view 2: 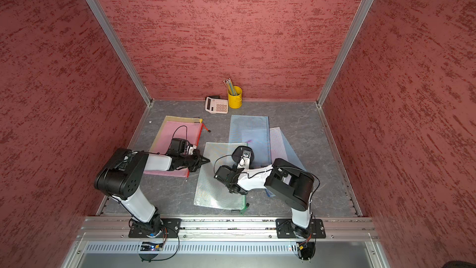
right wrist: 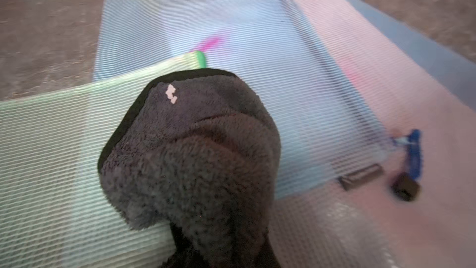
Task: Wipe the document bag
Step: Wipe the dirt from the document bag.
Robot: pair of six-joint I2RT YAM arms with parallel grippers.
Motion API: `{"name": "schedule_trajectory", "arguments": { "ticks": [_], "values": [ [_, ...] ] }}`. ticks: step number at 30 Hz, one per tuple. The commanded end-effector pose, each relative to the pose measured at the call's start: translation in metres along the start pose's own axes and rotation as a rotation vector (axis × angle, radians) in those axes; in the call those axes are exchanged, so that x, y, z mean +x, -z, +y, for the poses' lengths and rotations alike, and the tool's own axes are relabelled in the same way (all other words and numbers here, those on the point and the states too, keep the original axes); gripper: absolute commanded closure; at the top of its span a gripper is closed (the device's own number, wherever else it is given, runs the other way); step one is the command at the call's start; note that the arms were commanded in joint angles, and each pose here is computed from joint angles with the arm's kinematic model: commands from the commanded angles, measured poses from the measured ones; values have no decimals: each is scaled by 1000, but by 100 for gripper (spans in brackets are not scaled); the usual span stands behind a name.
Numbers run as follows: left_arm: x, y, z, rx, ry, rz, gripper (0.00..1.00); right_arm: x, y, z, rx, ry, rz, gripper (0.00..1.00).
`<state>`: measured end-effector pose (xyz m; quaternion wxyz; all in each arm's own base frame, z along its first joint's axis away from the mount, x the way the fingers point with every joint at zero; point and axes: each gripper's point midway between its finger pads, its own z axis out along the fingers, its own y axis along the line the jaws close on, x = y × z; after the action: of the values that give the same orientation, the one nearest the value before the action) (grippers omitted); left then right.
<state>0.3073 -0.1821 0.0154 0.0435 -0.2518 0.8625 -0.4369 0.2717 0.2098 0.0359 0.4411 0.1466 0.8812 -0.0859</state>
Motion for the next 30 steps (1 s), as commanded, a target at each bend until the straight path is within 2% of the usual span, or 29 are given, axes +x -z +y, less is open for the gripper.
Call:
{"name": "schedule_trajectory", "arguments": {
  "ticks": [1,4,6,8,9,11,13,16,20,23,26,30],
  "values": [
    [3,2,31,-95,68,-6,100,-8,14,-35,65,153,16,100],
    [5,1,30,-90,59,6,100,-42,48,42,-306,99,10,100],
    [7,0,32,-94,60,15,100,-69,85,96,-598,32,-10,100],
    [8,0,35,-97,61,14,100,-75,116,139,-829,60,-5,100],
    [8,-1,35,-97,61,15,100,-69,123,159,-900,97,18,100],
    [8,-2,35,-94,65,14,100,-50,124,185,-943,166,49,100],
    [7,-3,33,-85,66,11,100,-30,114,196,-927,191,32,100],
    [7,-6,31,-84,68,13,100,-3,84,196,-894,130,22,100],
    [7,-6,32,-87,74,14,100,25,45,181,-706,141,68,100],
    [6,-5,31,-88,73,12,100,21,25,140,-494,139,53,100],
    [6,-5,30,-83,76,13,100,35,8,83,-244,194,99,100],
    [5,-4,29,-76,82,2,100,49,15,4,4,242,167,100]
  ]
}}
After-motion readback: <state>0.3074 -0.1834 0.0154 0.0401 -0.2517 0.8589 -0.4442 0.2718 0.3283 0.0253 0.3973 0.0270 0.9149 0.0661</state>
